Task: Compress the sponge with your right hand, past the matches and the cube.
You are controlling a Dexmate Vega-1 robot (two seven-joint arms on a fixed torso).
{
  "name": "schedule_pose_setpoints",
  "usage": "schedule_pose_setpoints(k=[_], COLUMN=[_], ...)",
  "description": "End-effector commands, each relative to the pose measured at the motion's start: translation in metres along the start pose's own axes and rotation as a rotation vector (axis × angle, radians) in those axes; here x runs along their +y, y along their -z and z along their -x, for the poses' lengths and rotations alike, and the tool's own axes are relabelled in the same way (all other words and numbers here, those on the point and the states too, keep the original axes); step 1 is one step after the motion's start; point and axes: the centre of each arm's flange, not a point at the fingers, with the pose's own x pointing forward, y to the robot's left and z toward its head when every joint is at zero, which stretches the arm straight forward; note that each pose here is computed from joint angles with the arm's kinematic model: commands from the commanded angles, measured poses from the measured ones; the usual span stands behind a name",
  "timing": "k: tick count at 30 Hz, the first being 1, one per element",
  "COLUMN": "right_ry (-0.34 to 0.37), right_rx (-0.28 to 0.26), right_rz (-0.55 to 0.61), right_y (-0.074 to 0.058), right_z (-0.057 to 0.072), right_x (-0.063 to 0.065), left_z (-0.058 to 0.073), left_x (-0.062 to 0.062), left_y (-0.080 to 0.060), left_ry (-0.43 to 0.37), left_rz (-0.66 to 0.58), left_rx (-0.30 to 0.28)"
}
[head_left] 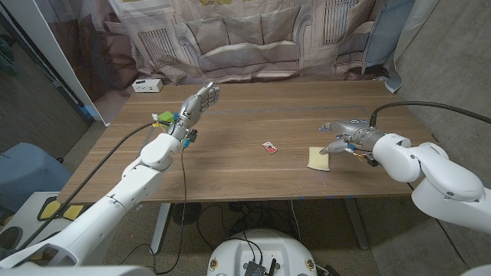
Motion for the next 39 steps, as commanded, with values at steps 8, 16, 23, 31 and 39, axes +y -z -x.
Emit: schedule_pose_setpoints(k=[8,16,23,31,39], right_ry=[-0.032,-0.038,-0.034,-0.033,-0.046], right_rx=[0.02,0.026,0.031,0.049,0.061], right_rz=[-0.016,0.002,0.01,0.042,0.058], right_y=[-0.002,-0.001,-0.002,-0.003,-0.005], right_z=[-0.017,-0.022,-0.025,-0.03,-0.034], right_x=[0.013,0.017,0.02,0.028,0.032], left_z=[0.0,0.001,0.002,0.003,0.004], left_x=[0.003,0.004,0.003,0.003,0.003], left_y=[0.0,0.002,0.002,0.002,0.003], left_ry=[0.005,-0.001,-0.002,-0.005,-0.004], left_rz=[0.004,0.008,0.007,0.007,0.009], left_rx=[-0.005,-0.006,-0.006,-0.002,0.001])
